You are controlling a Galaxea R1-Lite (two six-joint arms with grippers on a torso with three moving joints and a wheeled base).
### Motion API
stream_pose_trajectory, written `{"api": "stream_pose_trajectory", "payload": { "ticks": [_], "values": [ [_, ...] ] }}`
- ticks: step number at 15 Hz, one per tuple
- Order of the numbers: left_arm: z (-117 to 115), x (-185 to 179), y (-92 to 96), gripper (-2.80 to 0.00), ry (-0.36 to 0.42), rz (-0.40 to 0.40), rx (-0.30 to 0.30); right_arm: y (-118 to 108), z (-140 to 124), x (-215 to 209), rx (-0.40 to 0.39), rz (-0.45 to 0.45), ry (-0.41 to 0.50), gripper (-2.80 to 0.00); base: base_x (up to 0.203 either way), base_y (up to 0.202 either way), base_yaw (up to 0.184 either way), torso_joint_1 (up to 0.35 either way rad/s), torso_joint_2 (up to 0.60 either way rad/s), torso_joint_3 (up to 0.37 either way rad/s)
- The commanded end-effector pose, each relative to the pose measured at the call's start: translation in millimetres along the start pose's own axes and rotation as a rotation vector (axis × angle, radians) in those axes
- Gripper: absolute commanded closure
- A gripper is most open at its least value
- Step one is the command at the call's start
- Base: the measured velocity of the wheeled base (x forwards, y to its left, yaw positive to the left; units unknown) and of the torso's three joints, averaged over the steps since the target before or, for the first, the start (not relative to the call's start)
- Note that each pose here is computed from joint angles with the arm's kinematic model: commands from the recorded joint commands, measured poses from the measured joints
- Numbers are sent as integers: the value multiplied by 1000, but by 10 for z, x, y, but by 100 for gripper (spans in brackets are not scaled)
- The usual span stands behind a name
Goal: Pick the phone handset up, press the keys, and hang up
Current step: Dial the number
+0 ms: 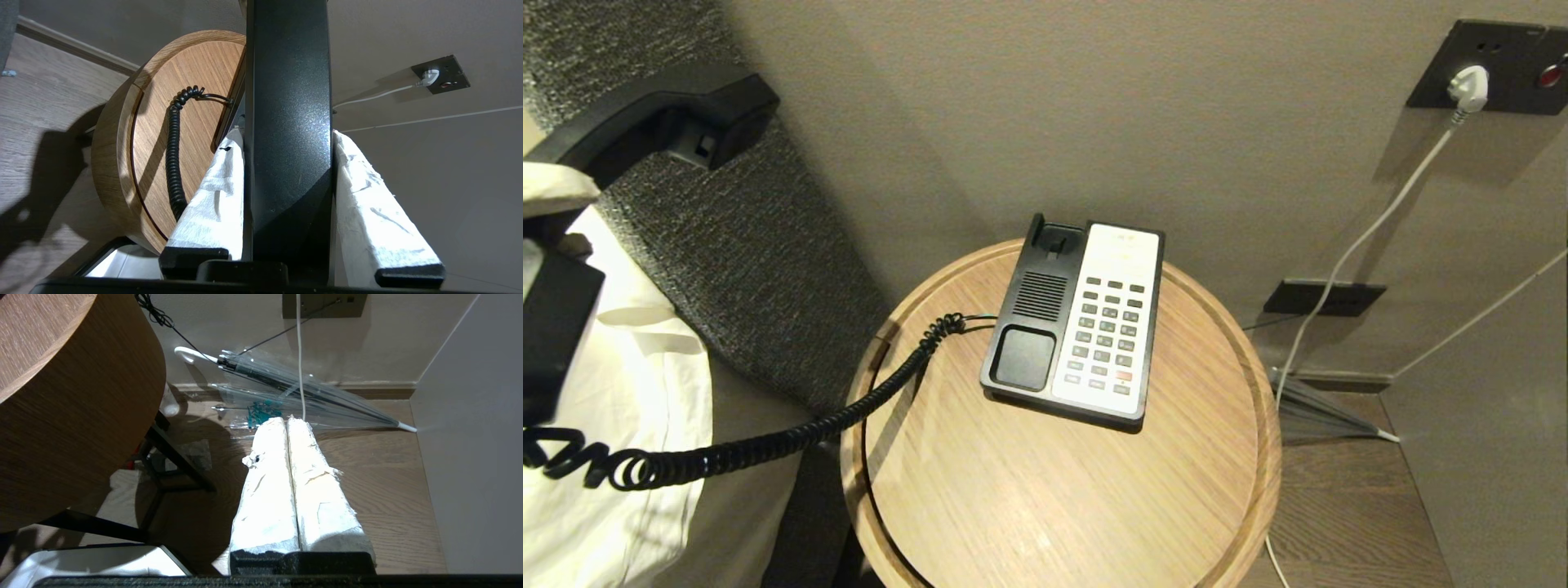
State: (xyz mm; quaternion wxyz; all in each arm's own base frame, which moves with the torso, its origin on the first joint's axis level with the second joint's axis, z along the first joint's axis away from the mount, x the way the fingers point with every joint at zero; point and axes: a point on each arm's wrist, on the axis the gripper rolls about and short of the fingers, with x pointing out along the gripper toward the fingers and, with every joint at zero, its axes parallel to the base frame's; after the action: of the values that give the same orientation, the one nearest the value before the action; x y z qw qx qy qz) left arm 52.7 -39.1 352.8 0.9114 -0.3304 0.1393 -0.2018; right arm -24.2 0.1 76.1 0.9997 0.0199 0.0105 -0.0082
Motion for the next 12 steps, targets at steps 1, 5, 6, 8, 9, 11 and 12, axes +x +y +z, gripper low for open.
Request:
{"api": "stream_pose_trajectory", "payload": {
  "ticks": [1, 5, 6, 8, 9, 11, 12],
  "values": [
    [6, -2, -4, 0, -2, 0, -5, 0, -3, -4, -4, 2, 5, 0, 0, 0, 0, 0, 0, 0],
    [-7, 9, 4, 0, 3, 3, -2, 5, 116, -42, 6, 4, -38, 0, 0, 0, 0, 0, 0, 0],
    [4, 0, -3, 0, -1, -1, -4, 12, 289, -121, 7, 11, -82, 0, 0, 0, 0, 0, 0, 0],
    [29, -47, -11, 0, -15, -12, -8, 38, 719, -430, 6, 59, -149, 0, 0, 0, 0, 0, 0, 0],
    [39, -64, -15, 0, -20, -16, -8, 51, 907, -643, 4, 89, -163, 0, 0, 0, 0, 0, 0, 0],
    [34, -76, -7, 0, -13, -12, 1, 73, 1092, -968, 1, 162, -158, 0, 0, 0, 0, 0, 0, 0],
    [42, -82, -12, 0, -17, -14, -1, 85, 1150, -1049, -3, 210, -180, 0, 0, 0, 0, 0, 0, 0]
  ]
}}
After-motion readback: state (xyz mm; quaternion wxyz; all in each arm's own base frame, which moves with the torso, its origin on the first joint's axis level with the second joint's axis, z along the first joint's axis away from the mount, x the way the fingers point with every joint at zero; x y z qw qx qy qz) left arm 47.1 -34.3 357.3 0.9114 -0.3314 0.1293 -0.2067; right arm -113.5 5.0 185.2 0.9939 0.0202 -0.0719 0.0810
